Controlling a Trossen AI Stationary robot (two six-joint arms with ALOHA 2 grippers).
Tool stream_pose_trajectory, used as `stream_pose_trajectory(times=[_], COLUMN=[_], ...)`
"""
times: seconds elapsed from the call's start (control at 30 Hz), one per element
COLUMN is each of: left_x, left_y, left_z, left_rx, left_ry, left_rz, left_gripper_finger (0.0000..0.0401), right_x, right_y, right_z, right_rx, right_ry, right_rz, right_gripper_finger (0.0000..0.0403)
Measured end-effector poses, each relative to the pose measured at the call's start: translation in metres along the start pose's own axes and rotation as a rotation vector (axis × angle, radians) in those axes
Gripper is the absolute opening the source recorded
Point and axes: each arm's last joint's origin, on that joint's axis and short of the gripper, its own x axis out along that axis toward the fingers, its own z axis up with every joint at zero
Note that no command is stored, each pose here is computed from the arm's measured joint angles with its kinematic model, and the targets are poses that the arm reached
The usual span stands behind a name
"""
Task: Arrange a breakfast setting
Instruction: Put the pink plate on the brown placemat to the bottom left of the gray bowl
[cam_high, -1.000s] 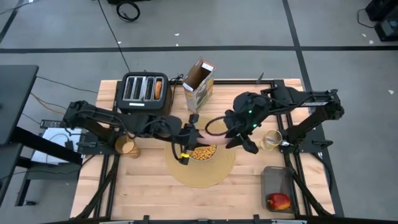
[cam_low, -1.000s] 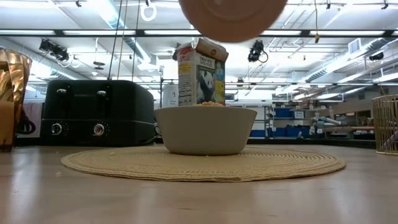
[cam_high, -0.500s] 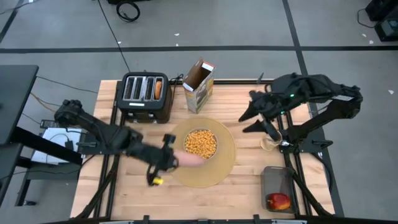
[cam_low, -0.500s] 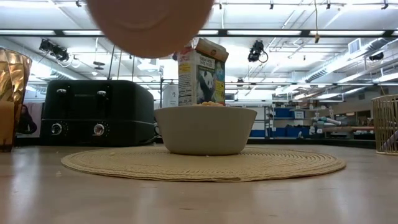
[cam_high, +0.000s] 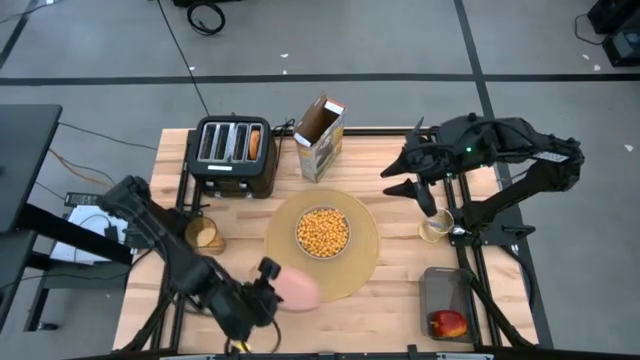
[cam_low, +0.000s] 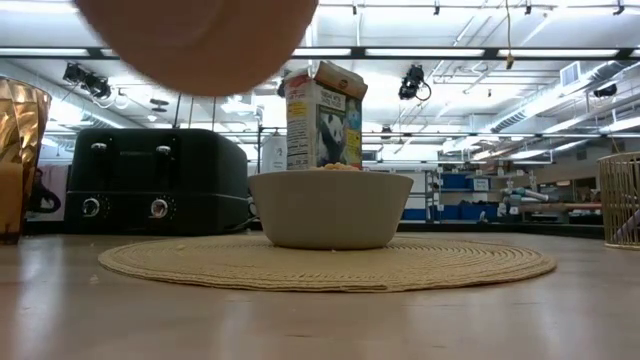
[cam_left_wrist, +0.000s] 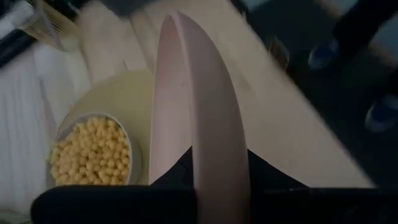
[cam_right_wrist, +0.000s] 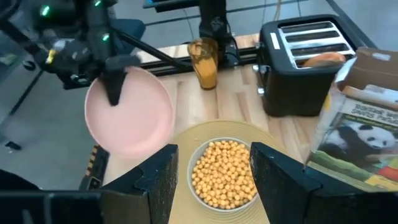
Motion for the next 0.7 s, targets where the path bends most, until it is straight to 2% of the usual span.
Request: stream_pose_trajectory(times=[0.13,0.27,0.4,0.5,0.7], left_x=[0.023,0.043,0.057,0.069,0.088], left_y=[-0.01,-0.017,-0.026,-0.035,-0.042], left_z=[-0.01,-0.015,-0.018,-0.024,-0.037], left_rx=[0.054,-0.002,-0.074,-0.057,-0.017], left_ry=[0.156,0.226,0.241,0.292,0.349], left_rz=[0.026,0.069,0.13,0.158,0.347], left_gripper_finger=[0.0046,0.0046,0.0046,0.0046,0.0046], right_x=[0.009,0.015,0.018,0.018,0.018], right_y=[-0.001,-0.002,-0.002,-0.002,-0.002], right_z=[-0.001,-0.004,-0.005,-0.005,-0.005], right_rx=[-0.011,-0.011,-0.011,-0.017,-0.022], right_ry=[0.032,0.08,0.101,0.107,0.108], right_rz=[-0.009,-0.015,-0.018,-0.018,-0.017], right_gripper_finger=[0.0206,0.0205,0.0205,0.0204,0.0204])
